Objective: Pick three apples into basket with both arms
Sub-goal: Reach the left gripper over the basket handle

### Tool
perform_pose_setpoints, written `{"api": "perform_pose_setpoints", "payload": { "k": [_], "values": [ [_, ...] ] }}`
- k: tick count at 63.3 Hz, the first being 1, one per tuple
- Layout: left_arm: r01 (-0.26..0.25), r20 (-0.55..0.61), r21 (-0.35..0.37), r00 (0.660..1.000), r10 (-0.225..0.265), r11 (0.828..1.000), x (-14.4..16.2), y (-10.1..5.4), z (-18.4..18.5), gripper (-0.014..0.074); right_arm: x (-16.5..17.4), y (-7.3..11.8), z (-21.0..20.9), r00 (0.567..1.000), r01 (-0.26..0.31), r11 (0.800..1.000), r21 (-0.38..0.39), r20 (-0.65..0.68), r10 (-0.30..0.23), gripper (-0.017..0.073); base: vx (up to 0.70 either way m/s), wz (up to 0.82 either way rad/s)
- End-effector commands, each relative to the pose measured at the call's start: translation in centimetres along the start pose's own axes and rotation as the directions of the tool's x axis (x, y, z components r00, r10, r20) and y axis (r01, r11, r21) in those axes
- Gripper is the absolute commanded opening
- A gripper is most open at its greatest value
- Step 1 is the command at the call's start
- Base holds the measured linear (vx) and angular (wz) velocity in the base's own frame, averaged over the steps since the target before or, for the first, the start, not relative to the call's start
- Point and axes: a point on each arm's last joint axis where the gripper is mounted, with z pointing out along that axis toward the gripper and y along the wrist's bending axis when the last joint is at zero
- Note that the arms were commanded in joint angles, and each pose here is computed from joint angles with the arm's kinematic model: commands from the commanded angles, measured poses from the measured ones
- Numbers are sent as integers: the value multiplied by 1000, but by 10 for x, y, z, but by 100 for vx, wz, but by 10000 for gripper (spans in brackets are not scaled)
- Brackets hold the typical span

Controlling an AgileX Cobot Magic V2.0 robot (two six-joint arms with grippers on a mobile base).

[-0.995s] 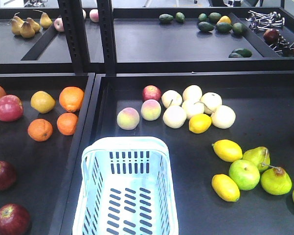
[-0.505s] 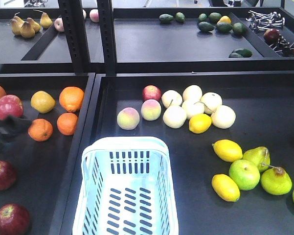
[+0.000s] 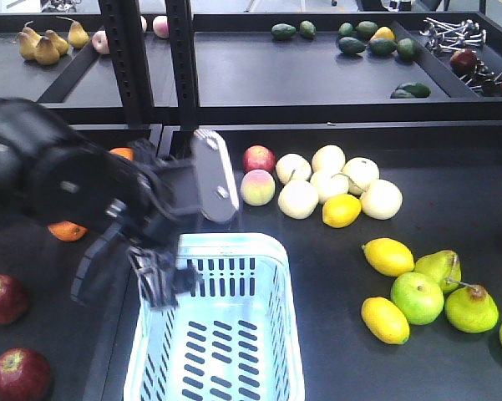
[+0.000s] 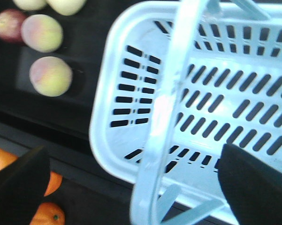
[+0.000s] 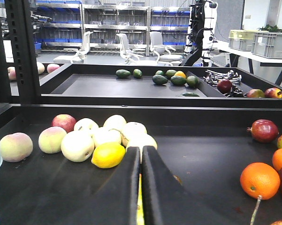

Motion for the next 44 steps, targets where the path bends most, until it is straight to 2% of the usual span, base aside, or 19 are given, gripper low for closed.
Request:
{"api": "perform_pose_setpoints", "payload": {
  "k": [1, 5, 26, 37, 44],
  "values": [
    [-58, 42, -64, 997, 61, 996, -15, 3, -2, 676, -3, 0, -1, 997, 21, 1000, 1, 77, -21, -9, 0, 0],
    [-86, 18, -62, 996, 87, 994, -17, 2, 9, 673, -3, 0, -1, 997, 21, 1000, 1, 77, -21, -9, 0, 0],
    [-149, -70, -35, 987, 146, 988, -16, 1, 54, 631, -3, 0, -1, 997, 21, 1000, 1, 77, -21, -9, 0, 0],
    [-155, -48, -54, 987, 152, 987, -19, 2, 59, 543, -3, 0, -1, 997, 21, 1000, 1, 77, -21, -9, 0, 0],
    [-156, -31, -68, 988, 154, 985, -20, 3, 59, 424, -3, 0, -1, 997, 21, 1000, 1, 77, -21, -9, 0, 0]
  ]
}}
